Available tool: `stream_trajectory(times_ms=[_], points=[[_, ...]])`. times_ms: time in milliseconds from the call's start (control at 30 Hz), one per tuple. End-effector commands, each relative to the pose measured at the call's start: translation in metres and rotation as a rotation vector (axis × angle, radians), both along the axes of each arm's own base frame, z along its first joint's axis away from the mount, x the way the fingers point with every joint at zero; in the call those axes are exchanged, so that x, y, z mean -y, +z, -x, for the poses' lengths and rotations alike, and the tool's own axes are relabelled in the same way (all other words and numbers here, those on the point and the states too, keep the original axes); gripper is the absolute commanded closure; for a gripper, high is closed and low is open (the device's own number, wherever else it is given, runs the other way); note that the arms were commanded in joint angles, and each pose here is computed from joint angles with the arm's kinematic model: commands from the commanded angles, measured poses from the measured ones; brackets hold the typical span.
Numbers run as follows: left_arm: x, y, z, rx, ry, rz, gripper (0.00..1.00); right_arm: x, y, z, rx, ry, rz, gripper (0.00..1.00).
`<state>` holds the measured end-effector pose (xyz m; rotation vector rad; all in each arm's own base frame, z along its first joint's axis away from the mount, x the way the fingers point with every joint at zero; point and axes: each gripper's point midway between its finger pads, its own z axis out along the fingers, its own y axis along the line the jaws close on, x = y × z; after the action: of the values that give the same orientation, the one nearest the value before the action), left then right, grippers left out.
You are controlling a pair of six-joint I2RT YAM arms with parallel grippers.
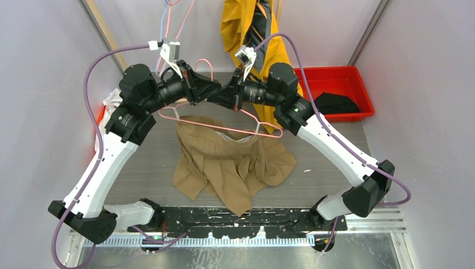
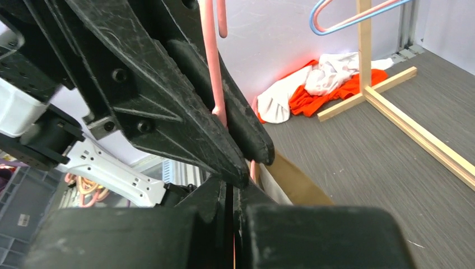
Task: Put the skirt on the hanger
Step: Place the hanger at the clothesline.
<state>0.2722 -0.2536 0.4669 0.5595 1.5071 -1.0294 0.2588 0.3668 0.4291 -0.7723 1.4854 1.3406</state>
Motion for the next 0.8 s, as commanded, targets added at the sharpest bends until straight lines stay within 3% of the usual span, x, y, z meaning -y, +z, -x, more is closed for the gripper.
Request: stream_trajectory(times_ms=[0,167,400,767], points=[[-0.024,0.041,-0.012,0.124,0.159,0.041,0.83,0.018,0.035,0.004,0.112,-0.071,-0.056,0.99],[-0.054,0.041,-0.023,0.117,0.342,-0.003,0.70,0.029,0.041,-0.014,0.120,-0.203,-0.052,0.99],[-0.118,0.041,-0.007,0.099,0.621,-0.028,0.63,0.050,0.072,-0.045,0.160,-0.417,-0.052,0.99],[-0.155,-0.007,0.016,0.010,0.753,-0.079,0.62,0.073,0.152,-0.110,0.254,-0.733,-0.086,0.99]])
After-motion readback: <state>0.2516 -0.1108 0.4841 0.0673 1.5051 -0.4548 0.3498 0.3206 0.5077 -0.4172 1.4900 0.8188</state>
